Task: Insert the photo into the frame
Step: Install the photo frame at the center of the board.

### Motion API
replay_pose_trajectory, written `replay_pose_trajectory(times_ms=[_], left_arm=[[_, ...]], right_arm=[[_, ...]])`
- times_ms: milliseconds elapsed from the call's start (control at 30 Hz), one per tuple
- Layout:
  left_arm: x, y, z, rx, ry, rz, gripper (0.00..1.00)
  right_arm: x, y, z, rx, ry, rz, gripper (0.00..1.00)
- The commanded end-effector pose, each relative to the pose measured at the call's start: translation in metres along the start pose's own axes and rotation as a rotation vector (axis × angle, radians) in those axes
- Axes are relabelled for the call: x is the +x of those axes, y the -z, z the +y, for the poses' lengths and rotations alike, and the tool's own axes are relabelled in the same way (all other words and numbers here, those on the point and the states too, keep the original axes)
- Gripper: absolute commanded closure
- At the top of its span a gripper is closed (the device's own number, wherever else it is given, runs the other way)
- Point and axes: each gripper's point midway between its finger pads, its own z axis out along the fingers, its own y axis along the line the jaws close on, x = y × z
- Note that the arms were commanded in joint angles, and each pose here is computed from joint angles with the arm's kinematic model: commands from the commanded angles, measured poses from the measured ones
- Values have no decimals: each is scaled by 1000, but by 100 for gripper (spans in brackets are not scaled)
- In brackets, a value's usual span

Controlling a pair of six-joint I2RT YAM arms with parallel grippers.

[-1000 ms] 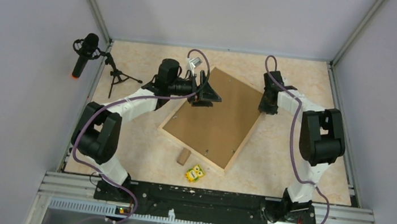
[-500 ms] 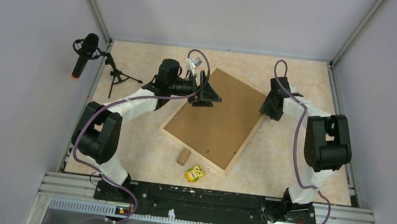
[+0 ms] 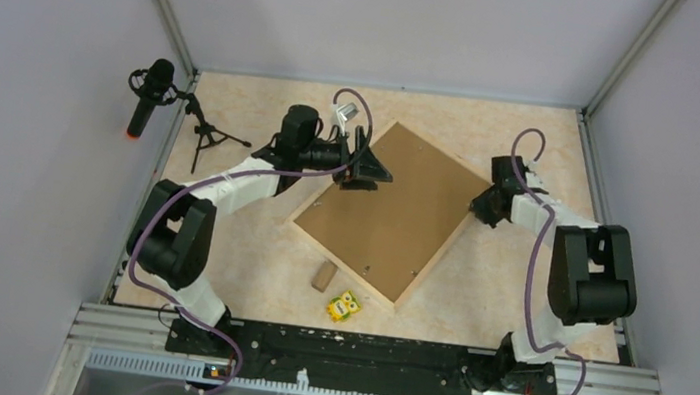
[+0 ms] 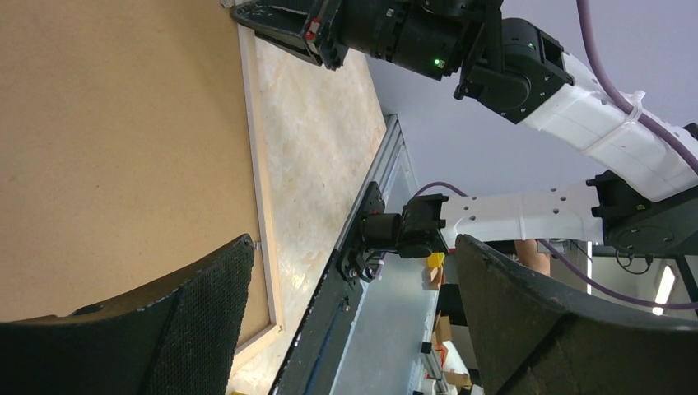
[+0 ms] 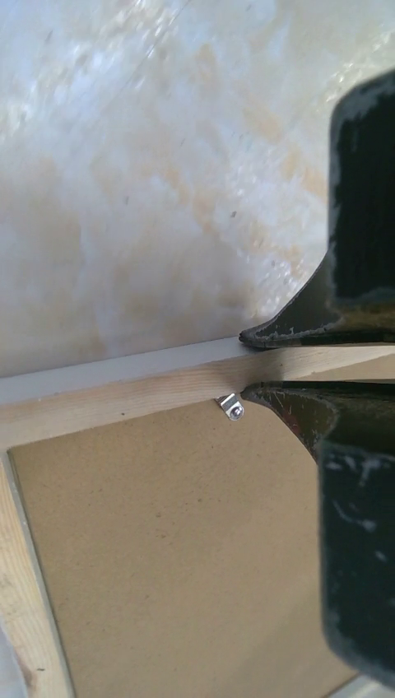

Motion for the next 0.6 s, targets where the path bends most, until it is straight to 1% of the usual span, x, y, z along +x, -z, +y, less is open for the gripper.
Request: replay_pose_trajectory(times_ms=[0,100,267,367,400,467,500,567], left_arm=[[-1,0,-8,26,-53,-3,5],[0,0,-7,25,-51,1,6],[1,0,-9,40,-39,6,6],[0,1,-12,44,-53,-2,5],[-1,1,-12,37,-58,-5,5],[0,1,-10,32,-52,-2,6],[0,1,-9,32,-48,0,6],[0,0,-8,33,-48,1,6]], right_arm=[[47,2,-103,331,-275,123,100],[52,6,-115,323,-409,128,100],[60,18,-125,295,-550,87,100],[61,26,-130,245,-637,23,100],[56,32,-129,204,-661,-9,100],[54,40,-127,159,-669,-43,100],[51,45,-123,134,-656,-58,98],[47,55,-116,102,-607,-76,79]])
